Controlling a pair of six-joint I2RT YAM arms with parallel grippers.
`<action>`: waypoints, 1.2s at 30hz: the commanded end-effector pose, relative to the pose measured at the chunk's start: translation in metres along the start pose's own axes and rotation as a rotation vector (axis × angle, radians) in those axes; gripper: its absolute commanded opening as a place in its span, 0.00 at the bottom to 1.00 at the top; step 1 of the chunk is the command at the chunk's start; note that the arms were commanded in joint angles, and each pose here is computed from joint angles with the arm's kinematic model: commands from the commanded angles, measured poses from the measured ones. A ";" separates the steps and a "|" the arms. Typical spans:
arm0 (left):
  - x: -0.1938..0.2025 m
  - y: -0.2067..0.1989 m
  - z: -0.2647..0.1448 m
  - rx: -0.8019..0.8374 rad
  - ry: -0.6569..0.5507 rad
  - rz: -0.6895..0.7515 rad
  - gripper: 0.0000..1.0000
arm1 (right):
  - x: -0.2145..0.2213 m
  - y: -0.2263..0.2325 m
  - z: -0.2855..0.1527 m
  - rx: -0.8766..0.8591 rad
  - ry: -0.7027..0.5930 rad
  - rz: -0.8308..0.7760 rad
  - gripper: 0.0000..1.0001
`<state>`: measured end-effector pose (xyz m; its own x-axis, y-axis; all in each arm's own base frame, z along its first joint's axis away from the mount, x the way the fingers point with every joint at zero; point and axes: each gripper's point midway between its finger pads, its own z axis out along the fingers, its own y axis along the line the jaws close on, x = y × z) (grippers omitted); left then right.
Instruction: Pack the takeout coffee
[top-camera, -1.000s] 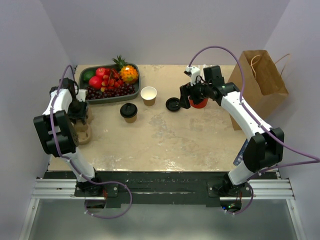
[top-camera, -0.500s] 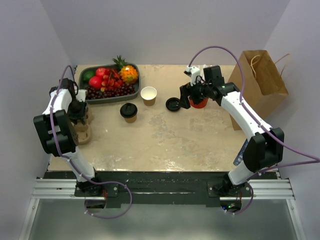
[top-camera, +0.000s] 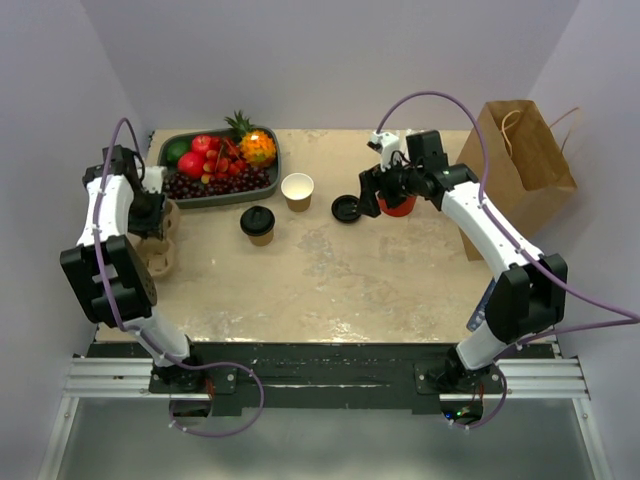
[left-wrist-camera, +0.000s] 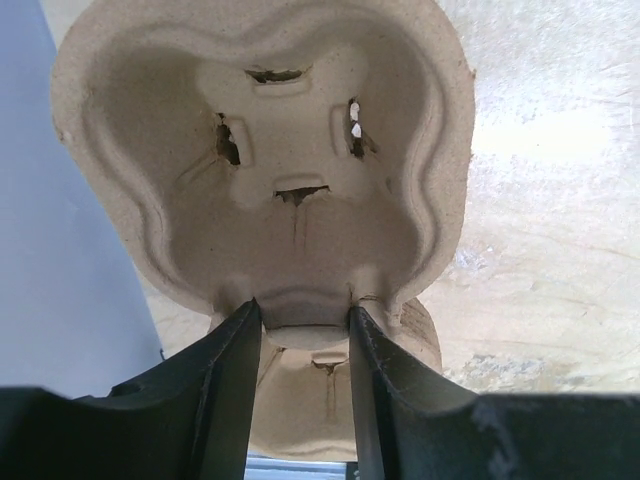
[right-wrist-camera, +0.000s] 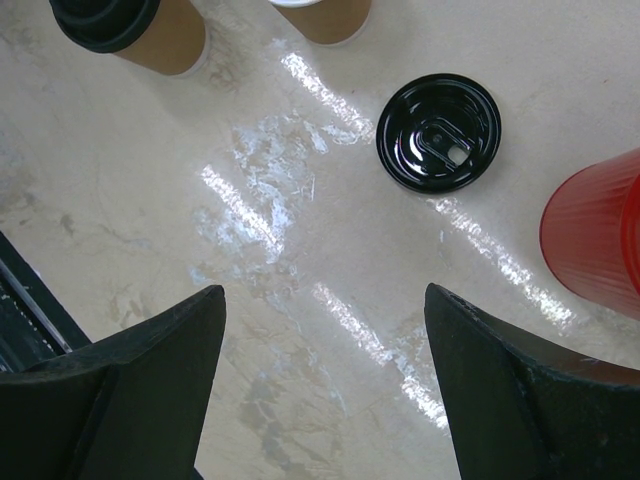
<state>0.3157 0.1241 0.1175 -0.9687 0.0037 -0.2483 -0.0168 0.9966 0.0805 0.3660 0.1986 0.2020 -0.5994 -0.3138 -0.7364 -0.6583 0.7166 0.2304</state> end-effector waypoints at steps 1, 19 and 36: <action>-0.005 0.013 -0.017 -0.018 -0.052 0.036 0.05 | -0.022 0.002 -0.001 -0.024 -0.047 -0.023 0.83; -0.020 0.044 -0.019 -0.048 -0.099 0.074 0.00 | -0.016 0.005 0.000 -0.041 -0.042 -0.002 0.83; 0.034 -0.136 -0.066 0.729 -0.243 0.489 0.00 | -0.020 0.000 -0.008 -0.004 -0.020 -0.048 0.83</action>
<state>0.2997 0.0379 0.1576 -0.8312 0.2988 -0.4689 0.4524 0.8537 -0.2578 0.3686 0.2029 0.1904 -0.6271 -0.3299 -0.7056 -0.6618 0.7034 0.2593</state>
